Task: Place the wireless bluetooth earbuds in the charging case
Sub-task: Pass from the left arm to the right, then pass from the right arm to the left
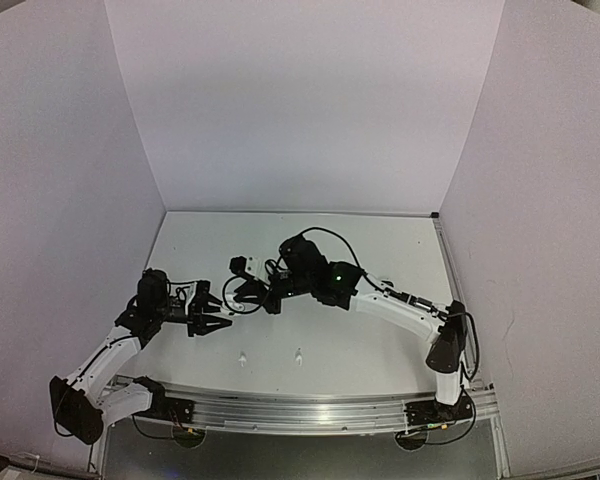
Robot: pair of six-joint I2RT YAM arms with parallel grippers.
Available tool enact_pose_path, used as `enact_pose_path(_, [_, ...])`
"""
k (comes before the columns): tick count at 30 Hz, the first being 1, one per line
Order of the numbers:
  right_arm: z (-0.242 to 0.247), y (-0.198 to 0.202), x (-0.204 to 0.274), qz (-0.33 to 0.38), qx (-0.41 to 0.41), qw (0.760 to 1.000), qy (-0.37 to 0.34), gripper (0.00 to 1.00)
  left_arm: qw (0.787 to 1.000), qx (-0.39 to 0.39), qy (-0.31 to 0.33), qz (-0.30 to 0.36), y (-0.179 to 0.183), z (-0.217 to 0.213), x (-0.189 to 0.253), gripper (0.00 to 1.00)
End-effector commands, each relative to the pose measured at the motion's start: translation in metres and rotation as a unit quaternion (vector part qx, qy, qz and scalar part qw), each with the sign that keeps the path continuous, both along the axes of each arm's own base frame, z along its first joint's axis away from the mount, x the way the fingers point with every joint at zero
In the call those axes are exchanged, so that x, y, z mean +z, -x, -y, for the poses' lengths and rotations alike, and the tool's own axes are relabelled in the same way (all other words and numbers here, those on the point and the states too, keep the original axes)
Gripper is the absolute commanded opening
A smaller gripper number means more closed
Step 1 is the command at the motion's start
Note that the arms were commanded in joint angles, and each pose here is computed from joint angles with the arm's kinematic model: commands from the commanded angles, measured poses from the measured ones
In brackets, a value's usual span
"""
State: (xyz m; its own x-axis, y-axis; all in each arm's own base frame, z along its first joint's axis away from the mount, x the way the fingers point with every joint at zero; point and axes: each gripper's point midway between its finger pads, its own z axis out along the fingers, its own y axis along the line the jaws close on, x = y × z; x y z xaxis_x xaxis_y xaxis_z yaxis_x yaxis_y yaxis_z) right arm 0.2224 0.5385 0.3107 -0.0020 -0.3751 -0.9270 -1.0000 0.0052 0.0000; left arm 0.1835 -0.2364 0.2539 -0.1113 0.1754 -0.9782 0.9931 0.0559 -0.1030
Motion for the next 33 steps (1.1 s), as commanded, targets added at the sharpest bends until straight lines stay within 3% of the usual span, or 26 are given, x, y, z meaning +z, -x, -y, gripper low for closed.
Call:
enact_pose_path(1, [0.005,0.004,0.023,0.03,0.001,0.999,-0.017,0.0,0.999,-0.015,0.014,0.039,0.002,0.002,0.022,0.46])
enact_pose_path(24, [-0.006,0.004,0.005,0.061,-0.008,0.998,0.014,0.0,0.998,-0.024,0.029,0.053,0.005,0.002,0.032,0.4])
enact_pose_path(33, [-0.007,0.003,0.002,0.059,-0.01,0.998,0.018,0.0,0.998,-0.028,0.031,0.056,0.006,0.002,0.033,0.31])
